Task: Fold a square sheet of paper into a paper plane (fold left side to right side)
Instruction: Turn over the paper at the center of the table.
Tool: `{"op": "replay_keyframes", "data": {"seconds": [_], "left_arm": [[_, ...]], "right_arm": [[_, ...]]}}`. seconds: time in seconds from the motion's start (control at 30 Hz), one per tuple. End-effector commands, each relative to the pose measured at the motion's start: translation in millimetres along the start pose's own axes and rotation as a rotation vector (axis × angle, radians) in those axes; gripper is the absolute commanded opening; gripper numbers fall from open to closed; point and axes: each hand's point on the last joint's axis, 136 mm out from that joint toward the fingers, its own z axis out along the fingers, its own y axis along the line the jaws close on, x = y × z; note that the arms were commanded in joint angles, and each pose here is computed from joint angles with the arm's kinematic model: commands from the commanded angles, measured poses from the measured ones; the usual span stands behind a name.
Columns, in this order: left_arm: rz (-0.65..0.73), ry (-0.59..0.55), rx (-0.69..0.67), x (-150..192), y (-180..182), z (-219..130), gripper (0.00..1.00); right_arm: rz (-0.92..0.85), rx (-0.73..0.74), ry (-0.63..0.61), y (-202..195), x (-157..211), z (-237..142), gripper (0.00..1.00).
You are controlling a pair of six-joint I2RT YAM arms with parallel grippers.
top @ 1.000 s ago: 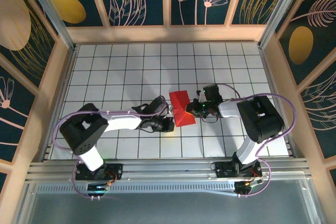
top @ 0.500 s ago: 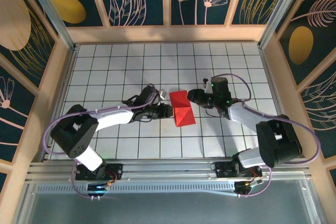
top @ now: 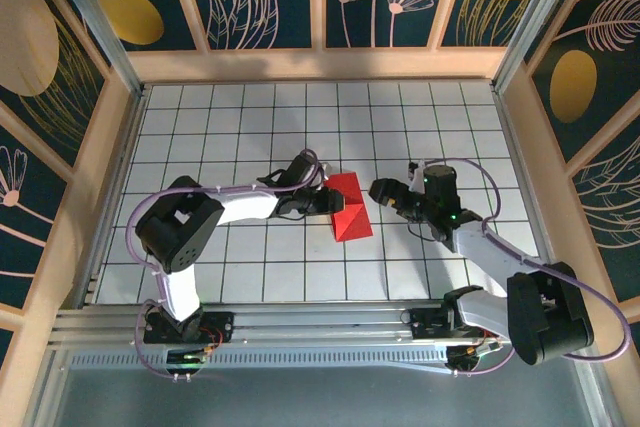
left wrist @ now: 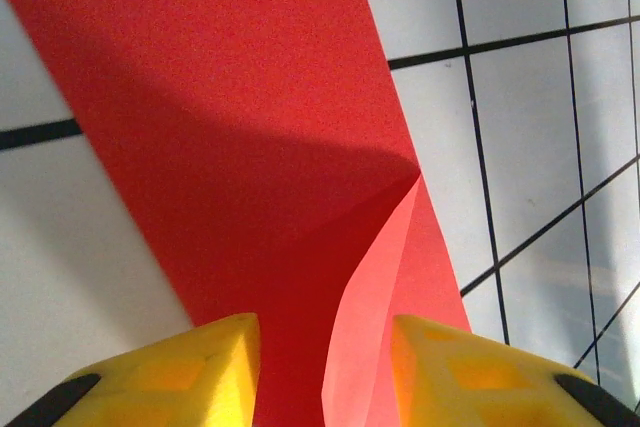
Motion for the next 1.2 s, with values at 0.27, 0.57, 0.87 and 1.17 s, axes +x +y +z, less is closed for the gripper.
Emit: {"op": "replay_keyframes", "data": {"seconds": [0.27, 0.57, 0.87, 1.17], "left_arm": [[0.036, -0.084, -0.032, -15, 0, -19, 0.01], [0.007, -0.183, -0.015, -13, 0, -52, 0.0], [-0.007, -0.212, -0.034, -13, 3, -62, 0.0], [-0.018, -0.208, -0.057, -12, 9, -60, 0.0]], "right_arm": [[0.001, -0.084, 0.083, 6, 17, 4, 0.69], [-0.017, -0.17, 0.168, 22, 33, 32, 0.62], [-0.03, -0.216, 0.2, 34, 41, 70, 0.53], [-0.04, -0.242, 0.224, 39, 49, 91, 0.43]]}}
